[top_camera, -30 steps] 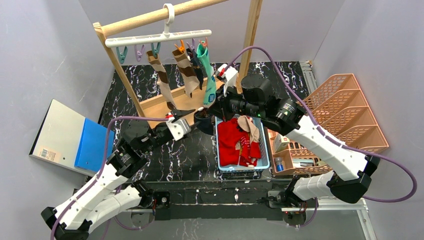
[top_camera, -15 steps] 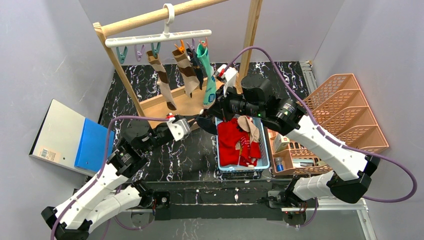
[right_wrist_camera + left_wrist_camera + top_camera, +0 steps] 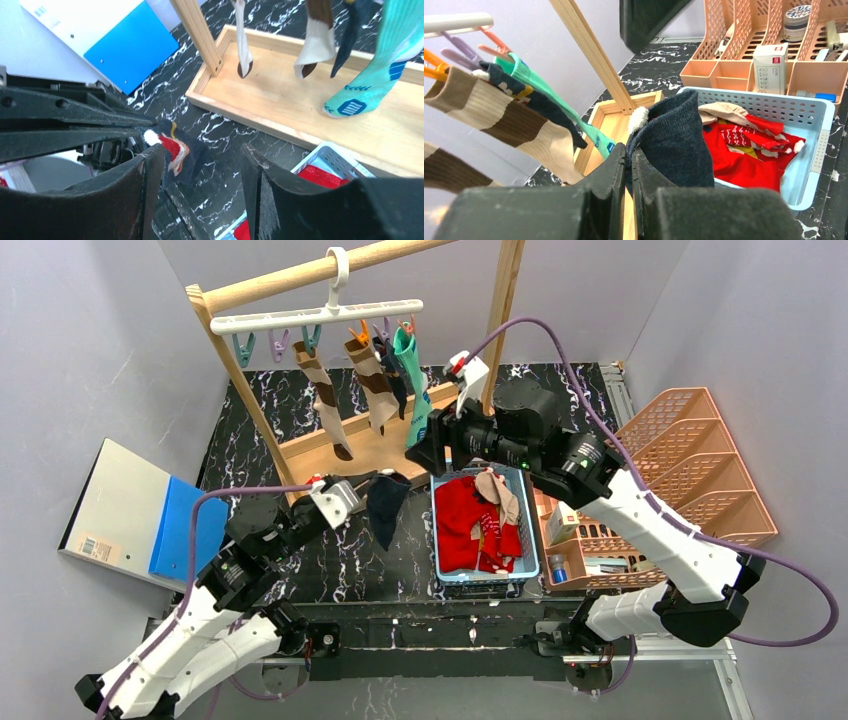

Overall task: Clip the socks to the hanger
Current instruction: Open the clamp at the hanger.

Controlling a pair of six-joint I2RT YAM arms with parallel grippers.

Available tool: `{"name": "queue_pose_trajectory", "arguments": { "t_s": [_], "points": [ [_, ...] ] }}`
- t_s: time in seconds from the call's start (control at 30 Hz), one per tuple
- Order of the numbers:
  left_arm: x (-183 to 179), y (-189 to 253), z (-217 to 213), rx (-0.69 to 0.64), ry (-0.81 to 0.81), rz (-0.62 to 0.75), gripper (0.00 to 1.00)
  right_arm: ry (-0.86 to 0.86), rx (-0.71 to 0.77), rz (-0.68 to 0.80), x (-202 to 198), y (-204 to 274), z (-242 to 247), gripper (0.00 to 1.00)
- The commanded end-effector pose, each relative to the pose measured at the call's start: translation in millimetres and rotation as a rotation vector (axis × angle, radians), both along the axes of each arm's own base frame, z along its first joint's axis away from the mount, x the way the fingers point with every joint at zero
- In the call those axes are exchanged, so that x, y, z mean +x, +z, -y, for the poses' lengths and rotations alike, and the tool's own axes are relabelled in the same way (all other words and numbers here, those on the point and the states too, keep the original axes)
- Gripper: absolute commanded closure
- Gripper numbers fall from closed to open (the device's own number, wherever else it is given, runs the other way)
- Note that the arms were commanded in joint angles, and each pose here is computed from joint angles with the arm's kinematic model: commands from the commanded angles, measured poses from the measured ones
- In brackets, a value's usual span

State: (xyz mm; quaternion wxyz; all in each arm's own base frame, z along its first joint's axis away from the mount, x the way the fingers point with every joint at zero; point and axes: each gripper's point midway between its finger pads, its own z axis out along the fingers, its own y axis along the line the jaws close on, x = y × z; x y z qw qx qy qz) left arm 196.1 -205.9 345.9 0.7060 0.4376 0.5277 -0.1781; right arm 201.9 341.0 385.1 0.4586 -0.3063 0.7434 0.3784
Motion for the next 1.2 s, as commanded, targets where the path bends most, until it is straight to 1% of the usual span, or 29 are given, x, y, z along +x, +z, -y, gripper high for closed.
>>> {"name": "queue_pose_trajectory", "arguments": {
  "t_s": [0.0,0.03,0.1,0.17,0.23,0.37,0.43,0.5,0.57,0.6,0.77,0.9,1.03,1.17],
  "points": [
    [1,-6,-18,0.02,0.079,-0.034,1.0,-0.108,0.145,0.064,11,55,9,0.32],
    [1,-8,-22,0.024,0.097,-0.042,1.0,-0.118,0.158,0.072,13,58,9,0.26],
    [2,-10,-32,0.025,0.141,-0.053,1.0,-0.119,0.19,0.097,15,65,7,0.19],
    [4,-12,-45,0.013,0.206,-0.067,1.0,-0.126,0.224,0.12,18,74,6,0.15],
    [9,-14,-62,-0.005,0.299,-0.078,1.0,-0.139,0.242,0.136,24,81,2,0.15],
    [16,-11,-98,-0.076,0.49,-0.107,1.0,-0.214,0.245,0.182,44,92,0,0.15],
    [14,-8,-109,-0.105,0.536,-0.104,1.0,-0.238,0.225,0.199,55,93,-3,0.15],
    [11,-5,-117,-0.124,0.557,-0.085,1.0,-0.225,0.205,0.208,61,95,-11,0.15],
    [11,0,-124,-0.133,0.581,-0.057,1.0,-0.193,0.205,0.221,62,99,-21,0.16],
    [11,2,-128,-0.136,0.596,-0.04,1.0,-0.147,0.215,0.229,59,102,-29,0.16],
    [16,21,-148,-0.171,0.702,0.054,1.0,-0.037,0.301,0.265,55,120,-58,0.21],
    [19,33,-163,-0.193,0.791,0.107,1.0,0.023,0.322,0.236,60,121,-86,0.26],
    [19,43,-175,-0.202,0.854,0.143,1.0,0.076,0.407,0.214,61,131,-108,0.28],
    [19,50,-179,-0.206,0.876,0.163,1.0,0.11,0.494,0.194,65,143,-129,0.3]
  ]
}}
